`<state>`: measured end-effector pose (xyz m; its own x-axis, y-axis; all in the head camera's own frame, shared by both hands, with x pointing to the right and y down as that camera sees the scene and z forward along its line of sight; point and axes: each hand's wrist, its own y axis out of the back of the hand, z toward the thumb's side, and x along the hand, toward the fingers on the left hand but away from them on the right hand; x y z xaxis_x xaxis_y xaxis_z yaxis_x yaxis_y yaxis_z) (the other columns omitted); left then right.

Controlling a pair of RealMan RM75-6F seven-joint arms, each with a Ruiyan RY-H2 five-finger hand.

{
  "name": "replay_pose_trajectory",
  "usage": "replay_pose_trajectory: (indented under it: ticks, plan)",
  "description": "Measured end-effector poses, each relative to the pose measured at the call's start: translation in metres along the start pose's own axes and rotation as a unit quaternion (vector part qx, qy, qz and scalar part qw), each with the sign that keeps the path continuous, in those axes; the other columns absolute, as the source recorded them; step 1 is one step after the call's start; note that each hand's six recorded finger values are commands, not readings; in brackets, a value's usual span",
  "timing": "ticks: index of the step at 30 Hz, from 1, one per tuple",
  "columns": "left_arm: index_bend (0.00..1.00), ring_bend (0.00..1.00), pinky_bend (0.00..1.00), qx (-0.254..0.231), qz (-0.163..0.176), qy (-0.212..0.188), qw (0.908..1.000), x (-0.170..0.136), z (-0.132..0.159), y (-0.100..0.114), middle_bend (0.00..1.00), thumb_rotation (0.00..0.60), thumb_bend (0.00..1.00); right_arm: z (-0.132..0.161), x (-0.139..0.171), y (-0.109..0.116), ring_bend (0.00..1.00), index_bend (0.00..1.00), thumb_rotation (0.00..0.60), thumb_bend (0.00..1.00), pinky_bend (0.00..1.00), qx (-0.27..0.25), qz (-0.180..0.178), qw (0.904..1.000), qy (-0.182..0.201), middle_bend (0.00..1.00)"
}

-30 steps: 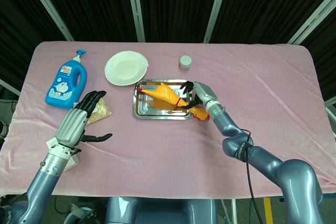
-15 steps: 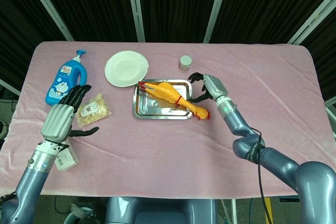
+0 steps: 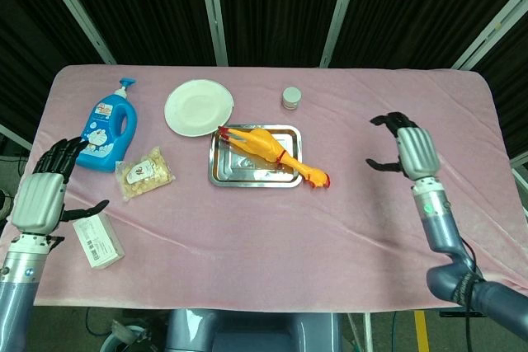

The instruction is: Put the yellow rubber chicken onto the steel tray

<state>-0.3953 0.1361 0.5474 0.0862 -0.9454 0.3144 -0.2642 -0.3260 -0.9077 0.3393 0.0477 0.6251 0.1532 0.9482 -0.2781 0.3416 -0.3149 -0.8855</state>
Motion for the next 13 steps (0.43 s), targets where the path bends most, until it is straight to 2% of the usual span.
replay_pose_trajectory:
  ticks: [3,6,13]
  plan:
    - [0.10,0.03,0.11,0.009,0.003,0.022,0.9997,-0.014,-0.016,0.001,0.07,0.600,0.02,-0.023,0.042,0.015,0.07,0.16,0.600,0.16,0.19,0.042,-0.017,0.9987,-0.021,0.21]
    - [0.10,0.03,0.08,0.019,-0.007,0.039,0.9990,-0.029,-0.030,-0.001,0.07,0.600,0.02,-0.041,0.082,0.023,0.07,0.16,0.600,0.16,0.19,0.072,-0.015,0.9963,-0.044,0.21]
    - [0.10,0.03,0.07,0.043,-0.024,0.038,0.9981,-0.058,-0.040,-0.006,0.07,0.600,0.02,-0.059,0.156,0.031,0.06,0.14,0.600,0.16,0.19,0.088,-0.005,0.9931,-0.077,0.21]
